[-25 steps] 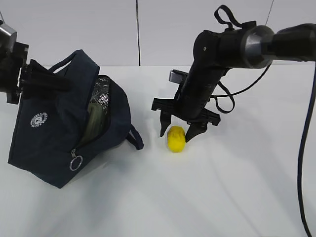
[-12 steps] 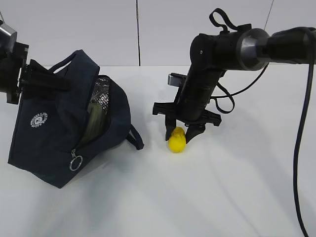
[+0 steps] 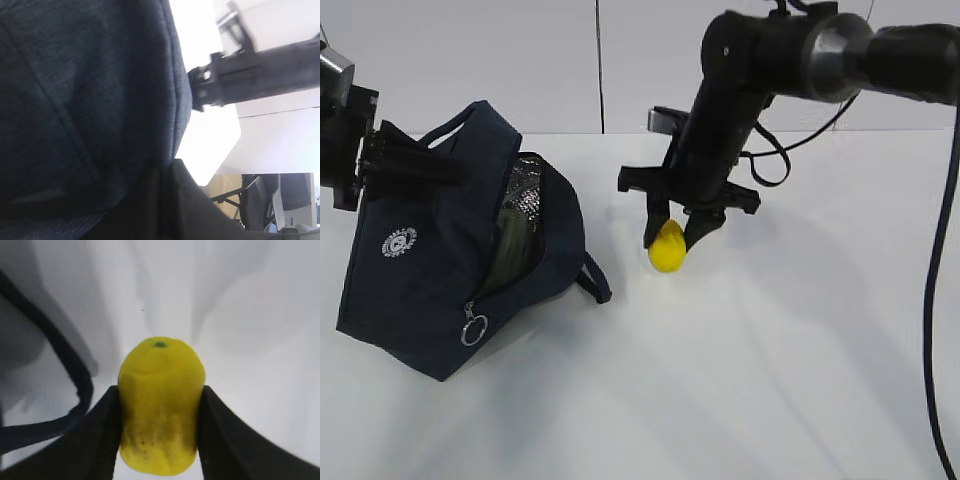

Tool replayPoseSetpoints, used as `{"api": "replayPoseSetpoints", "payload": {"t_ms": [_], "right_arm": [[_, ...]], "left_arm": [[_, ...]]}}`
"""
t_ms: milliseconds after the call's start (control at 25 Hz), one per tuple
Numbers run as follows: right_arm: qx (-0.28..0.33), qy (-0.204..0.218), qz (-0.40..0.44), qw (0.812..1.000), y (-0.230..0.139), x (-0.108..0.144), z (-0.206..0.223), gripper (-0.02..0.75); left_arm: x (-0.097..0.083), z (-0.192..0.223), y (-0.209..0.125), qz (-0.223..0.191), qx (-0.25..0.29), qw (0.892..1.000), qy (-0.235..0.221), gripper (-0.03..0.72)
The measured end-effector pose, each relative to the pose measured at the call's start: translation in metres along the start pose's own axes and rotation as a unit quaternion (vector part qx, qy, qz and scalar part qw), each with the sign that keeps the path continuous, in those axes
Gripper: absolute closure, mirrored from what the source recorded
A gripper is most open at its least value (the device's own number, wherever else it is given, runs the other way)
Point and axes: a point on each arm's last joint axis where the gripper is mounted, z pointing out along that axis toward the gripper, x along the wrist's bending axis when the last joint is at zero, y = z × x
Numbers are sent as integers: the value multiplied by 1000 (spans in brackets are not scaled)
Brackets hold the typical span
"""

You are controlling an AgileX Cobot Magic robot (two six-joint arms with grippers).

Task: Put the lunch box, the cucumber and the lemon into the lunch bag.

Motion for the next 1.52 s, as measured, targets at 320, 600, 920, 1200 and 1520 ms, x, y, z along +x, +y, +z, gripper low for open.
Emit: {"api": "replayPoseSetpoints", "payload": {"t_ms": [320, 600, 920, 1200, 1520], "right_arm": [[-34, 141, -70, 987, 11, 41, -51, 414], [-15, 223, -79, 972, 12, 54, -34, 414], [-1, 321, -64, 945, 17, 68, 4, 414], [20, 337, -61, 939, 12, 76, 27, 318], [20, 343, -75, 936, 13, 78, 19, 209]], "left_arm": [[-2, 0, 2, -6, -11, 1000, -9, 691], [-6, 0, 8, -24, -46, 998, -35, 691], [-6, 0, 9, -25, -48, 998, -35, 691], [-6, 0, 9, -25, -48, 998, -35, 691], [-6, 0, 9, -25, -48, 998, -35, 691]]}}
